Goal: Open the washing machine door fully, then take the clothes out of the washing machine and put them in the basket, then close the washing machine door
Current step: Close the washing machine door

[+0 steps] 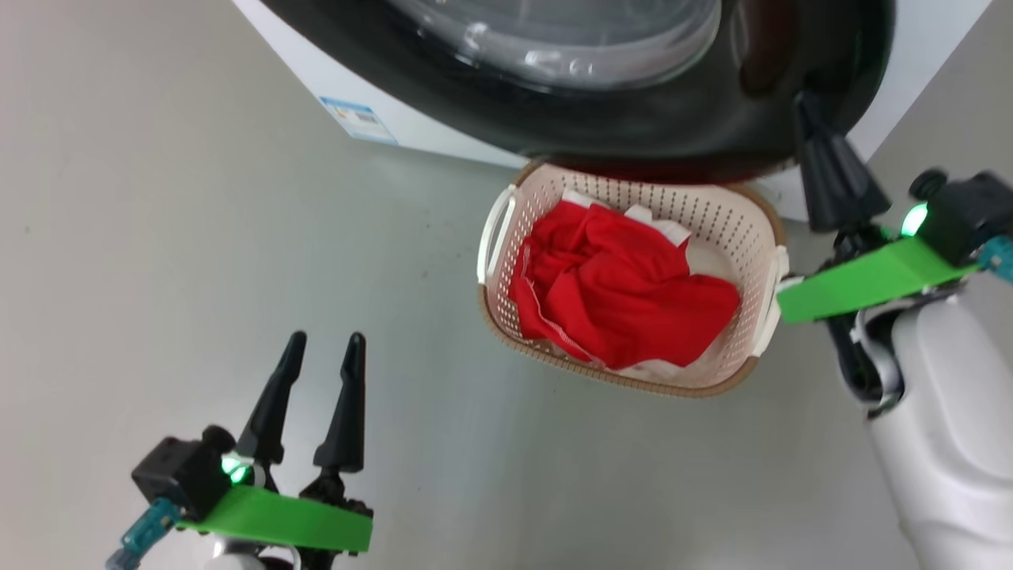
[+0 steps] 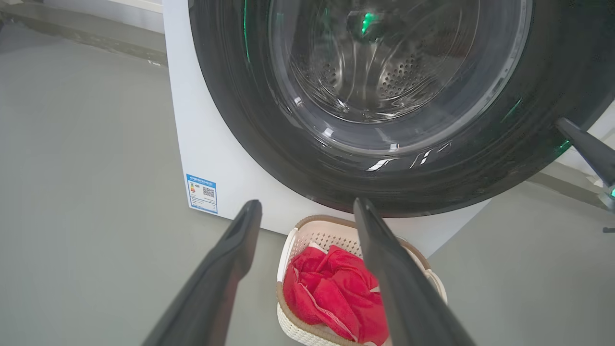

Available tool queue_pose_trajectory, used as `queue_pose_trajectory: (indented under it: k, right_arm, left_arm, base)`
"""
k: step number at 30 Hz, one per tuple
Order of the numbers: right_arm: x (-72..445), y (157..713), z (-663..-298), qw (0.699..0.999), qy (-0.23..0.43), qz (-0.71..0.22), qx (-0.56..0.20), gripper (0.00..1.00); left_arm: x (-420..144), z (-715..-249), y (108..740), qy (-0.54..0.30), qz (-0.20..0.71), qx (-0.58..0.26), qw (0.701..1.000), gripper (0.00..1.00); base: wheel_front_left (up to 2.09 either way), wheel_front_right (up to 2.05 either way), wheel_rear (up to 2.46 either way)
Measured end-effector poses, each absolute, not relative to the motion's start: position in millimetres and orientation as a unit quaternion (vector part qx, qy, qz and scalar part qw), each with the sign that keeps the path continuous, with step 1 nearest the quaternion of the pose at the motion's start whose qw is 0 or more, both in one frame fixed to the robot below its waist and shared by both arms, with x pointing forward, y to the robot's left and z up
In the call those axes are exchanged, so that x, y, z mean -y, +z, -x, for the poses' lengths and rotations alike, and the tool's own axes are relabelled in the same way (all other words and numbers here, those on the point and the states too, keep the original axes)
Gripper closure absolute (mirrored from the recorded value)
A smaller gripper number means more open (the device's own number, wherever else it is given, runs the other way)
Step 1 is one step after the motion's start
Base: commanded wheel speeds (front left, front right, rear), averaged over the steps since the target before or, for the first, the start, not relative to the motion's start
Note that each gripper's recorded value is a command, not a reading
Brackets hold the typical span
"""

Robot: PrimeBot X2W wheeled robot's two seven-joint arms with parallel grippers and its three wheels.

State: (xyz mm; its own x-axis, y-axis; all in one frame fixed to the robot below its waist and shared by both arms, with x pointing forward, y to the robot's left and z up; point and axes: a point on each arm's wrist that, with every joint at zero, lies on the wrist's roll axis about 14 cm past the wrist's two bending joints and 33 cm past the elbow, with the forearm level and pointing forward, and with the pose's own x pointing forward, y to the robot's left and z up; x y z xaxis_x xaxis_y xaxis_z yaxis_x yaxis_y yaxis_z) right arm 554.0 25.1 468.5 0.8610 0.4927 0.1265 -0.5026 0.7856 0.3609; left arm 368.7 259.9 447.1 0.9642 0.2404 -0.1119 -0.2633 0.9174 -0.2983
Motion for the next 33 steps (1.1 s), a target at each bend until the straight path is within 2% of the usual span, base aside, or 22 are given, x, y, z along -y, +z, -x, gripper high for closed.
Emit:
queue_pose_trajectory:
  k: [12, 28, 31, 33]
  right_arm:
    - [-22.1, 464.2, -602.4, 0.946, 0.247, -0.205, 0.042, 1.0]
    - [-20.1, 465.8, -602.0, 0.947, 0.246, -0.203, 0.044, 1.0]
    - [-17.7, 461.2, -589.1, 0.949, 0.244, -0.199, 0.03, 0.85]
    - [-17.0, 456.1, -577.9, 0.949, 0.244, -0.197, 0.017, 0.69]
  left_arm:
    - [-253.8, -397.2, 431.9, 0.114, 0.155, -0.052, 0.98, 0.0]
    - [-250.3, -403.3, 434.7, 0.107, 0.157, -0.046, 0.981, 0.0]
    - [-250.3, -402.5, 440.4, 0.105, 0.154, -0.039, 0.982, 0.0]
    - [-251.2, -401.3, 444.1, 0.106, 0.152, -0.034, 0.982, 0.0]
  base:
    - [0.0, 0.0, 0.0]
    - [0.0, 0.0, 0.0]
    - [0.0, 0.0, 0.0]
    - [0.0, 0.0, 0.0]
